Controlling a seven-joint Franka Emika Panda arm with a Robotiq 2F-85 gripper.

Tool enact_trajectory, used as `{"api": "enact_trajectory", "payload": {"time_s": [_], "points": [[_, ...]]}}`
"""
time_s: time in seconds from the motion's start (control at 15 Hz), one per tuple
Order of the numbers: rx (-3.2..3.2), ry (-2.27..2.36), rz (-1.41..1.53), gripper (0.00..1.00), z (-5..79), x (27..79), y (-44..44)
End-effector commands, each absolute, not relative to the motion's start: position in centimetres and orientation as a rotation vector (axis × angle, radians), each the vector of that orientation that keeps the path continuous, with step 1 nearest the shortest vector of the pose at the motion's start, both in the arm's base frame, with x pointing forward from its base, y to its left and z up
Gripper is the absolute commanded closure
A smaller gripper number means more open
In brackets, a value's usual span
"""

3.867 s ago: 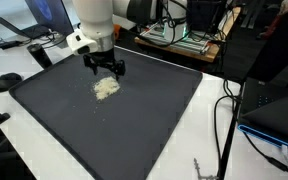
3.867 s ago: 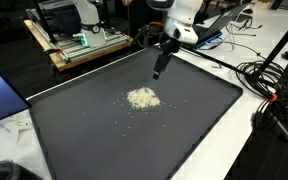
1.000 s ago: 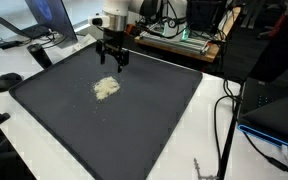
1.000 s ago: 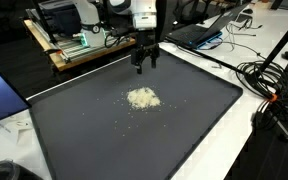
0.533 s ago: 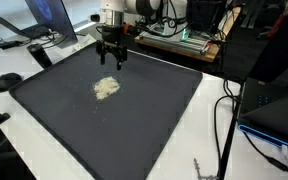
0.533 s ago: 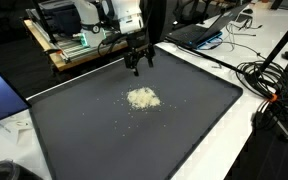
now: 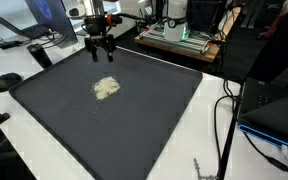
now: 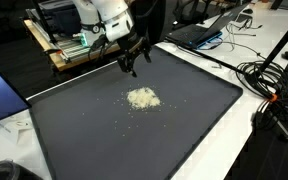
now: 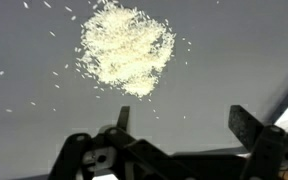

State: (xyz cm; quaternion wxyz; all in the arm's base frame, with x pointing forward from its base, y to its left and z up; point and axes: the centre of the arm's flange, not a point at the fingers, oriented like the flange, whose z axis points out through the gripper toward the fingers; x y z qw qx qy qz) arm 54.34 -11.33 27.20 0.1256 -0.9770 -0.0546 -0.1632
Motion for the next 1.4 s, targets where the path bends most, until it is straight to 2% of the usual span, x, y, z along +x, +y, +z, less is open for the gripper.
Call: {"api": "enact_trajectory", "payload": {"time_s": [0.0, 0.4, 1.33], "points": [[-2.767, -0.134, -0.267, 0.0, 26.7, 54.6, -17.1], [-2.726, -0.102, -0.055, 0.0, 26.8, 56.6, -21.9], [-2.873, -0.437, 0.156, 0.0, 27.6, 68.2, -22.3]]}}
